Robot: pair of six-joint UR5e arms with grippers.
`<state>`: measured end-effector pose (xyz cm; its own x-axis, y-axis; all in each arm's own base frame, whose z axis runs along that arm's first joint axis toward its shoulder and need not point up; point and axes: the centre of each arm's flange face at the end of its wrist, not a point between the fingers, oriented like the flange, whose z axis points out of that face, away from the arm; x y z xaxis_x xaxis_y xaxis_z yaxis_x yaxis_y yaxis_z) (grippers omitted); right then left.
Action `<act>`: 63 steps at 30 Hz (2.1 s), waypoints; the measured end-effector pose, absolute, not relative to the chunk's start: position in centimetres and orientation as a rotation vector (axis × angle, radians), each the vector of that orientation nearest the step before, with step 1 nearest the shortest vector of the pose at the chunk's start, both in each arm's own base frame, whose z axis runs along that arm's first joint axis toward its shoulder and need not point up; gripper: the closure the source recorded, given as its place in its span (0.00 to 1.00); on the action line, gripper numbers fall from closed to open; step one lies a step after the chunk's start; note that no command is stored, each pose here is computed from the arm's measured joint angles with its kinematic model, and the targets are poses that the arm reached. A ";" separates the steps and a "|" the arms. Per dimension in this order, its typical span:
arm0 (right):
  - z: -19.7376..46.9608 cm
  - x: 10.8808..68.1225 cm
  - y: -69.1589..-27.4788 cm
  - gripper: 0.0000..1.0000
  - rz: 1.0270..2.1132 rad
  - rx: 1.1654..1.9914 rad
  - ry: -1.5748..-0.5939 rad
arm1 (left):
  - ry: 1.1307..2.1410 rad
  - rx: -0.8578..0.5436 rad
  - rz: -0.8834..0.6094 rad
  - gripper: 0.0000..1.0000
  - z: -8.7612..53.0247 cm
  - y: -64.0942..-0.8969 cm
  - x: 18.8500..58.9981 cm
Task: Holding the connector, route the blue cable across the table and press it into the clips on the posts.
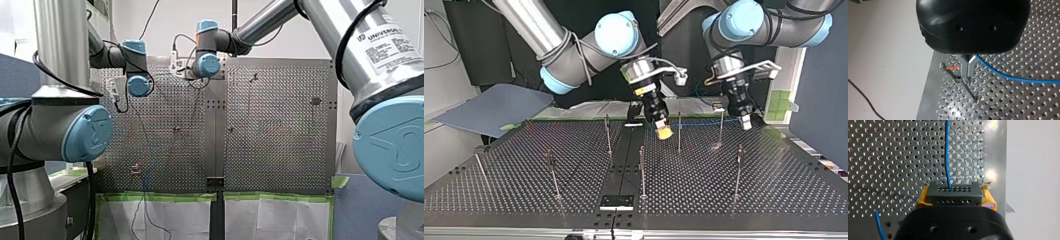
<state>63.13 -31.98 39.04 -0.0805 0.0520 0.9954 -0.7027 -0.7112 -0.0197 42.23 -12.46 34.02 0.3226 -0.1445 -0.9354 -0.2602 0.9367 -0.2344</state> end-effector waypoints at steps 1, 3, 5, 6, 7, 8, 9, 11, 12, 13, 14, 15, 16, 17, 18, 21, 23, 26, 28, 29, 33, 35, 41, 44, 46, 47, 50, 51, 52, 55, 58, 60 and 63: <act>39.0 63.4 -32.0 1.00 1.848 1.666 -0.704 | 1.245 -0.374 0.078 1.00 34.1 -12.2 42.4; 38.9 64.0 -32.0 1.00 1.849 1.670 -0.702 | 1.234 -0.375 0.074 1.00 34.2 -11.7 42.7; 38.7 64.4 -32.1 1.00 1.849 1.675 -0.701 | 1.221 -0.373 0.072 1.00 34.4 -11.0 43.1; 38.7 64.7 -32.2 1.00 1.848 1.678 -0.701 | 1.217 -0.372 0.073 1.00 34.5 -10.7 43.3; 38.7 64.8 -32.2 1.00 1.847 1.680 -0.700 | 1.213 -0.371 0.073 1.00 34.6 -10.5 43.5; 38.8 64.9 -32.3 1.00 1.846 1.681 -0.701 | 1.208 -0.369 0.073 1.00 34.8 -10.1 43.8; 38.9 65.0 -32.4 1.00 1.846 1.681 -0.701 | 1.205 -0.367 0.074 1.00 34.9 -9.8 44.0; 39.4 65.1 -32.6 1.00 1.849 1.675 -0.701 | 1.201 -0.363 0.077 1.00 35.0 -9.2 44.6; 39.8 65.2 -32.8 1.00 1.853 1.667 -0.700 | 1.200 -0.361 0.079 1.00 35.1 -8.9 44.8; 40.1 65.2 -32.9 1.00 1.856 1.662 -0.700 | 1.200 -0.360 0.080 1.00 35.1 -8.6 45.1; 40.4 65.2 -33.1 1.00 1.858 1.657 -0.701 | 1.200 -0.357 0.081 1.00 35.1 -8.3 45.4; 40.8 65.2 -33.3 1.00 1.859 1.651 -0.701 | 1.201 -0.355 0.080 1.00 35.0 -8.1 45.7; 41.1 65.2 -33.4 1.00 1.861 1.646 -0.701 | 1.201 -0.351 0.078 1.00 35.0 -8.0 46.0; 41.4 65.2 -33.6 1.00 1.864 1.640 -0.701 | 1.201 -0.344 0.073 1.00 35.0 -7.9 46.3; 41.8 65.2 -33.8 1.00 1.869 1.631 -0.701 | 1.202 -0.339 0.069 1.00 35.0 -7.8 46.6; 43.0 65.3 -34.3 1.00 1.884 1.606 -0.698 | 1.199 -0.324 0.056 1.00 35.2 -7.8 47.2; 43.6 65.4 -34.5 1.00 1.894 1.591 -0.695 | 1.192 -0.318 0.045 1.00 35.5 -7.8 47.6; 44.5 65.6 -34.8 1.00 1.909 1.571 -0.689 | 1.173 -0.315 0.024 1.00 36.1 -7.9 47.9; 44.9 65.9 -35.0 1.00 1.917 1.562 -0.686 | 1.163 -0.318 0.013 1.00 36.3 -7.8 48.1; 44.9 66.1 -35.0 1.00 1.919 1.561 -0.685 | 1.158 -0.320 0.009 1.00 36.4 -7.8 48.1; 43.9 66.7 -35.1 1.00 1.909 1.580 -0.688 | 1.156 -0.326 0.008 1.00 36.3 -7.5 48.4; 43.2 66.9 -35.1 1.00 1.901 1.592 -0.691 | 1.164 -0.329 0.011 1.00 36.0 -7.3 48.6; 41.9 67.4 -35.3 1.00 1.885 1.613 -0.697 | 1.176 -0.331 0.014 1.00 35.4 -7.1 48.8; 41.4 67.5 -35.4 1.00 1.880 1.619 -0.700 | 1.167 -0.325 0.001 1.00 35.4 -7.1 49.1; 41.0 67.6 -35.6 1.00 1.875 1.622 -0.701 | 1.157 -0.320 -0.011 1.00 35.5 -7.0 49.4; 40.8 67.6 -35.7 1.00 1.874 1.623 -0.702 | 1.150 -0.317 -0.018 1.00 35.5 -7.0 49.7; 40.4 67.6 -36.0 1.00 1.869 1.624 -0.704 | 1.141 -0.313 -0.024 1.00 35.5 -6.8 50.6; 40.4 67.6 -36.2 1.00 1.868 1.622 -0.705 | 1.140 -0.313 -0.024 1.00 35.5 -6.7 50.9; 40.4 67.6 -36.4 1.00 1.868 1.619 -0.706 | 1.138 -0.313 -0.024 1.00 35.4 -6.6 51.2; 40.3 67.4 -36.9 1.00 1.866 1.613 -0.710 | 1.137 -0.312 -0.023 1.00 35.3 -6.3 52.3; 40.1 67.3 -37.5 1.00 1.860 1.609 -0.715 | 1.139 -0.303 -0.027 1.00 35.1 -6.1 53.4; 39.8 67.1 -38.0 1.00 1.853 1.610 -0.721 | 1.140 -0.298 -0.031 1.00 35.0 -5.9 54.1; 39.3 67.0 -38.5 1.00 1.843 1.612 -0.727 | 1.144 -0.292 -0.035 1.00 34.6 -5.8 55.0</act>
